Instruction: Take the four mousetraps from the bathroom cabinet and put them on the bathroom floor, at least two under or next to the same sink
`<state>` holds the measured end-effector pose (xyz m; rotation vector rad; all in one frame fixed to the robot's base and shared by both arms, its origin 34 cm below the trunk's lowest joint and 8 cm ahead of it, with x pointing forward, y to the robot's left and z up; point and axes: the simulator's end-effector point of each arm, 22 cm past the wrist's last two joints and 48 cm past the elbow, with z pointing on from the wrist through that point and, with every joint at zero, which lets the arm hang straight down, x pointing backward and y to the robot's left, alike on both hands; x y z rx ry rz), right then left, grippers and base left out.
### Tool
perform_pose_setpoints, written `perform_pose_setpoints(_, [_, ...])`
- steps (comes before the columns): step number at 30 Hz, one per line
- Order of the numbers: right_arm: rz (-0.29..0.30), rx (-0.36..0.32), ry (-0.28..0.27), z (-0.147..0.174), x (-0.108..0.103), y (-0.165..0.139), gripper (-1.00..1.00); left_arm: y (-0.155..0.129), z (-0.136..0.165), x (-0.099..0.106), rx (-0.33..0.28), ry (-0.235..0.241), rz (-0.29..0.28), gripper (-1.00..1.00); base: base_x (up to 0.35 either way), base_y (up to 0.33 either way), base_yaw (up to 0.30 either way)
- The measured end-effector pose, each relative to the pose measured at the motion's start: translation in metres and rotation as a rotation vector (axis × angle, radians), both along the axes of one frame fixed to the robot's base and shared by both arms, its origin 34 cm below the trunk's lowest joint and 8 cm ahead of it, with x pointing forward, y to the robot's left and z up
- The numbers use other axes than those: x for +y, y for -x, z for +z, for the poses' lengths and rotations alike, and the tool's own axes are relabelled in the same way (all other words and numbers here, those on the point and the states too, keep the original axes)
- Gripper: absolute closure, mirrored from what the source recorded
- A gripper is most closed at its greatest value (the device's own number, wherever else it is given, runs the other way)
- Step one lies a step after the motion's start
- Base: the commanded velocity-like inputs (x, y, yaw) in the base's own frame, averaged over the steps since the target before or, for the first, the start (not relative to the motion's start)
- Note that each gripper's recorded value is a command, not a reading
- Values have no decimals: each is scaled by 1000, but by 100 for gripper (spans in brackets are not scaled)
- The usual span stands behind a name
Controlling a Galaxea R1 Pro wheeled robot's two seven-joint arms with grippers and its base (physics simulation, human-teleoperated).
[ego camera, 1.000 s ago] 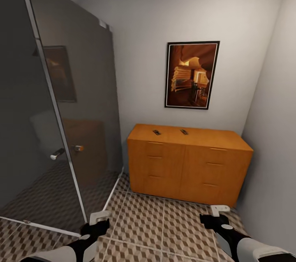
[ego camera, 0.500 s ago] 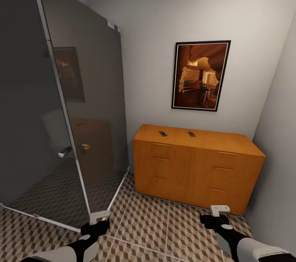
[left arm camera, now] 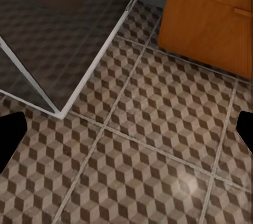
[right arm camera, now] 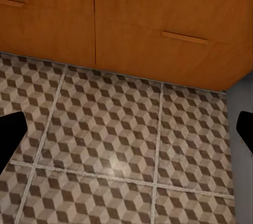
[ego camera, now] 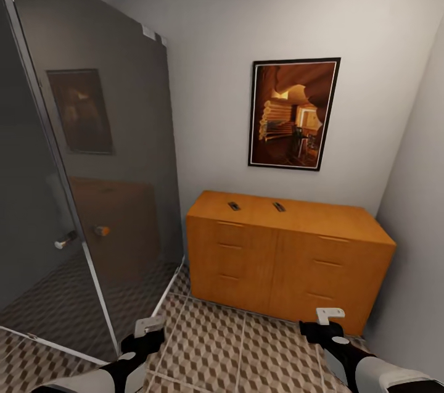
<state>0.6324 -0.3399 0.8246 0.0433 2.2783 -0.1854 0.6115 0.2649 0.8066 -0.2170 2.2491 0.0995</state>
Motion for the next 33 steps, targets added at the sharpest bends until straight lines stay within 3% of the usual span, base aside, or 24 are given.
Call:
perform_pose_setpoints(23, [1, 0, 1, 0, 0, 0, -100, 0, 0, 1, -2, 0, 2, -100, 321, -62, 0])
perform_pose_setpoints(33, [3, -2, 7, 1, -1, -1, -100, -2, 2, 3, -10, 0, 12, -100, 65, -23, 0])
